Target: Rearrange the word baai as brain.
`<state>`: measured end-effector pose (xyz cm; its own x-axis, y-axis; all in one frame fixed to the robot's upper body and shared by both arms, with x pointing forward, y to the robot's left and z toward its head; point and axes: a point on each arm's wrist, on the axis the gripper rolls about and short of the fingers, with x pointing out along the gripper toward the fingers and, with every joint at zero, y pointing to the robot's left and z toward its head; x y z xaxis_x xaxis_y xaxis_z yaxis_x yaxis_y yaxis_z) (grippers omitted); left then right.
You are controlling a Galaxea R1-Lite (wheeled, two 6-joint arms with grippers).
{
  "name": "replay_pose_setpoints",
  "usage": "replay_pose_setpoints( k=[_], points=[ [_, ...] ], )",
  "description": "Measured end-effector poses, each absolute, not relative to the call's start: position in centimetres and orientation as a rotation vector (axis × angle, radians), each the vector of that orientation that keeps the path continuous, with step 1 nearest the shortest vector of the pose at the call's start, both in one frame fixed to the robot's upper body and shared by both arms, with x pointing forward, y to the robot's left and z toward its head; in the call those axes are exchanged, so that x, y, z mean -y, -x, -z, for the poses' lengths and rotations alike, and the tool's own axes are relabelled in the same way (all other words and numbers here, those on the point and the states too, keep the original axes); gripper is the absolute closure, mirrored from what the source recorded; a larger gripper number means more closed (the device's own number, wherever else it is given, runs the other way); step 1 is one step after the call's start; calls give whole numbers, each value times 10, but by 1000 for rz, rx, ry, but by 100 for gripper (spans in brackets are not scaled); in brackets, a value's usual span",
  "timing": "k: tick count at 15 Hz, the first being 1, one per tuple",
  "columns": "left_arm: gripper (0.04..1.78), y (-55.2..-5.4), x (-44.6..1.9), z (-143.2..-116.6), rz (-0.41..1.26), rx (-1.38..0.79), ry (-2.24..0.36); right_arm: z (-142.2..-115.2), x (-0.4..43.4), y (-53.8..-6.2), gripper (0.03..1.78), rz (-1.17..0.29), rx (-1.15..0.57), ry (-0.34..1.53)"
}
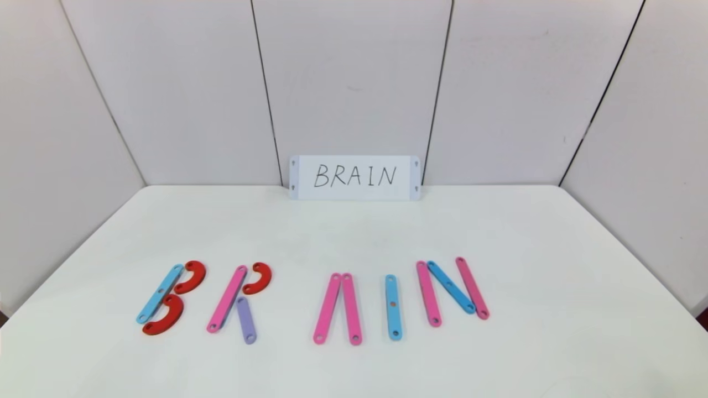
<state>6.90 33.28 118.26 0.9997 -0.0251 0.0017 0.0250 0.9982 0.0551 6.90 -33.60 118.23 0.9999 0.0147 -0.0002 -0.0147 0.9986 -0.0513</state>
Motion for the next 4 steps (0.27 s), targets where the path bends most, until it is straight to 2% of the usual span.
replay_pose_setpoints(
  k=[4],
  points=[
    [8, -69, -333, -1182, 19, -1, -2, -1182, 336, -69, 8, -15, 0, 31]
  ],
)
